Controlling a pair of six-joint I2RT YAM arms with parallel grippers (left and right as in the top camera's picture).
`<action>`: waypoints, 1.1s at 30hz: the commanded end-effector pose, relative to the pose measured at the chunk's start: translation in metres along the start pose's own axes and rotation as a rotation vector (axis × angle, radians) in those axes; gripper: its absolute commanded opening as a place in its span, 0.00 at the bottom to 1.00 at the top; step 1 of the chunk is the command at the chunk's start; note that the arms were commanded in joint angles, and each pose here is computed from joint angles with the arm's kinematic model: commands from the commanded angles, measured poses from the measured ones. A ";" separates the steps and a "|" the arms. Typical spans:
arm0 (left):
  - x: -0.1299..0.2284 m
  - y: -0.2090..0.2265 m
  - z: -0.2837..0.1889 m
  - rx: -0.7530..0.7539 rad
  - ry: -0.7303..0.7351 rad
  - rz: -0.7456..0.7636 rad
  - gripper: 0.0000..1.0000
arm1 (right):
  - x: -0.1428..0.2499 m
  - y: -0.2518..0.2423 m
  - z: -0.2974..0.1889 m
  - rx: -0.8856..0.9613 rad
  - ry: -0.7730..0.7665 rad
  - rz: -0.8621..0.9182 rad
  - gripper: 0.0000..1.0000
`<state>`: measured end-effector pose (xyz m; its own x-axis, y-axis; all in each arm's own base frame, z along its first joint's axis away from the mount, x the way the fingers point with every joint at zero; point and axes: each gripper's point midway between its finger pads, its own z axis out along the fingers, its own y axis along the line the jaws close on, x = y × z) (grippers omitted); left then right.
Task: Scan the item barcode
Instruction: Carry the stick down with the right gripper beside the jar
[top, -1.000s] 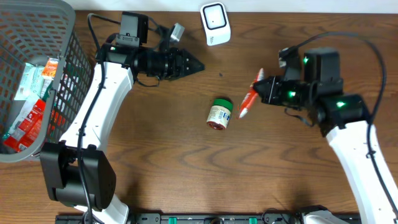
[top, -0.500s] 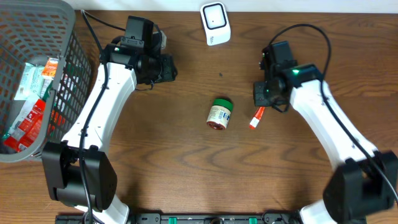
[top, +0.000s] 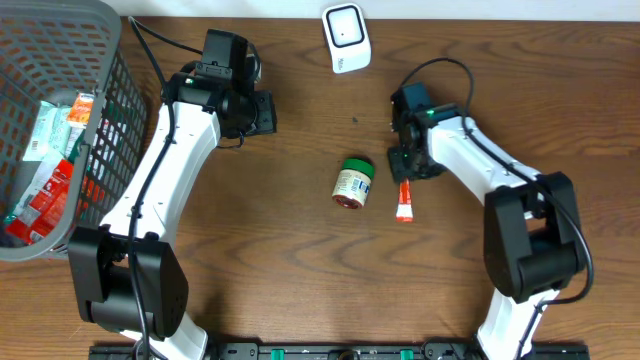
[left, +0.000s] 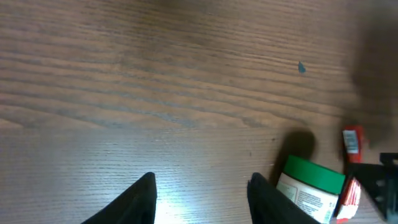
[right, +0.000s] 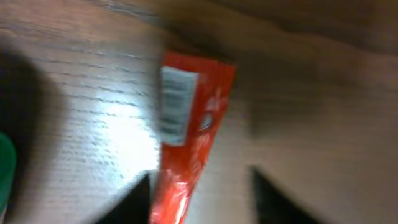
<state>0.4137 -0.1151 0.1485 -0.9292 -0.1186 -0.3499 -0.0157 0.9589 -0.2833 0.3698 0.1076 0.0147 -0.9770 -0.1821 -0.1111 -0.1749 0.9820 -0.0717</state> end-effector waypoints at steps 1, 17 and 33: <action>0.003 0.004 0.004 -0.017 0.011 -0.003 0.50 | -0.009 0.003 -0.012 0.011 -0.034 -0.060 0.72; 0.005 0.004 0.005 -0.020 0.020 -0.005 0.48 | 0.004 0.008 -0.041 -0.094 -0.007 0.069 0.01; 0.005 0.004 0.005 -0.020 0.020 -0.005 0.48 | 0.017 0.011 0.019 -0.109 -0.084 0.143 0.01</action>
<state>0.4126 -0.1144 0.1479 -0.9309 -0.1184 -0.3456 -0.0182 0.9599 -0.2799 0.3620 0.1185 0.0040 -0.9718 -0.0715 -0.2247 -0.0867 0.9945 0.0584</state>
